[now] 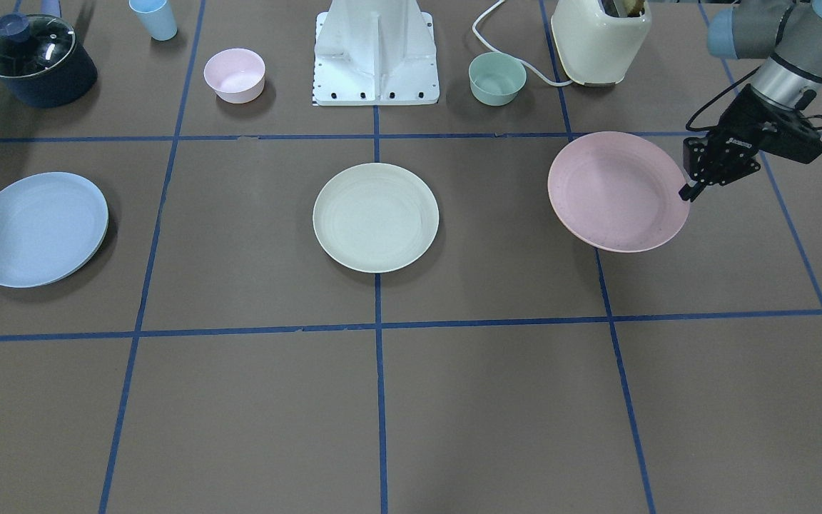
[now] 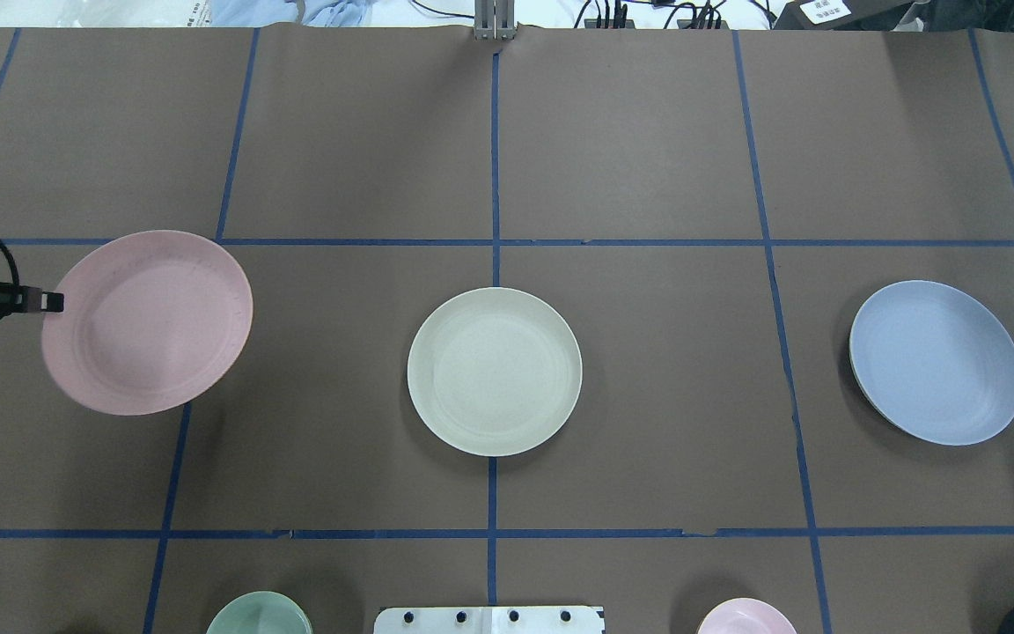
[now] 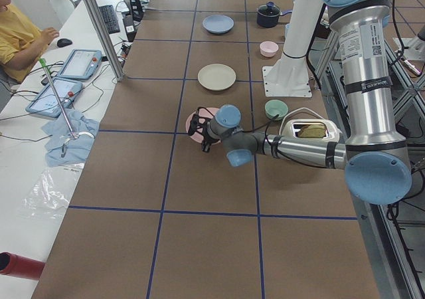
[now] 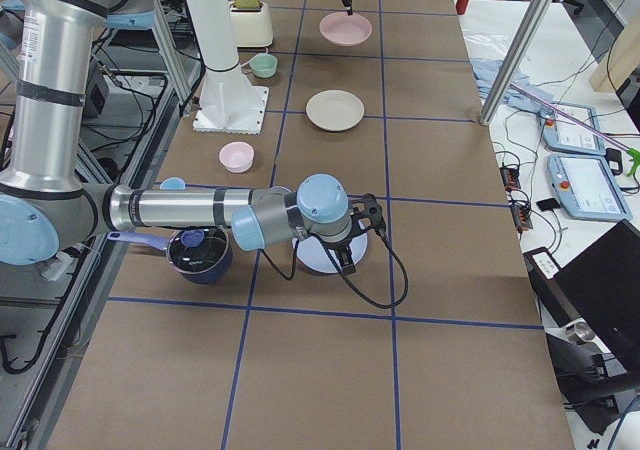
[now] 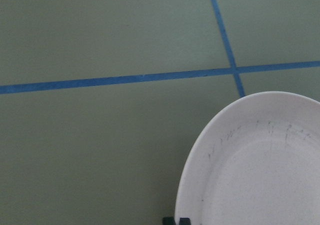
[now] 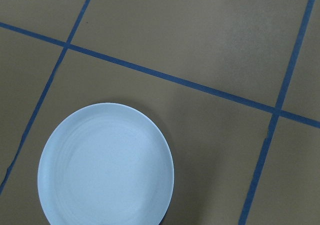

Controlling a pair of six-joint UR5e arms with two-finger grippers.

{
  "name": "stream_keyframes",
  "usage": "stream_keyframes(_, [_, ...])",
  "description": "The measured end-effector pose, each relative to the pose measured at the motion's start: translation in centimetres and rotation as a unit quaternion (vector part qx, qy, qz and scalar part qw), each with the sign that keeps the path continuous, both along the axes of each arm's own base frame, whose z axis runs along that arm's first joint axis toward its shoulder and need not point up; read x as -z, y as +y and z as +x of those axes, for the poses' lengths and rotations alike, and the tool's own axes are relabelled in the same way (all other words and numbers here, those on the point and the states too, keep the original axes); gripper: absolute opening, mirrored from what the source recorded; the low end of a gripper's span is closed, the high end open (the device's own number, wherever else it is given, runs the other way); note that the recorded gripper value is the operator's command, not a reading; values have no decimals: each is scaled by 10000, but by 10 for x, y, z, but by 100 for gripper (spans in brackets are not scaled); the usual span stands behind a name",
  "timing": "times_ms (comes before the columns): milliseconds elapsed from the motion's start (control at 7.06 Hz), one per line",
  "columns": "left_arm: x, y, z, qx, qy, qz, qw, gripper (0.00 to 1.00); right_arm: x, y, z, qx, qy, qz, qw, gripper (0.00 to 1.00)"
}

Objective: Stack three plates with pink and blue
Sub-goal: 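Carry the pink plate over the cream plate and lower it on top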

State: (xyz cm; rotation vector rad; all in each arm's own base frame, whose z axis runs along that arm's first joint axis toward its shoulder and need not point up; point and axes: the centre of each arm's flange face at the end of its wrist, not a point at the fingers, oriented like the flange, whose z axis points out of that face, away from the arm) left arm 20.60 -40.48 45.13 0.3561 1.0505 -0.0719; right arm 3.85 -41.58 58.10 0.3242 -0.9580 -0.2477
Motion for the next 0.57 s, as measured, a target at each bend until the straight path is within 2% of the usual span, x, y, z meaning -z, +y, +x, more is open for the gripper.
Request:
stream_keyframes(283, [89, -10, 80, 125, 184, -498, 9985, 0, 0, 0, 0, -3, -2, -4, 10000, 100])
stream_keyframes(566, [162, -2, 186, 186, 262, -993, 9945, 0, 0, 1, 0, -7, -5, -19, 10000, 100])
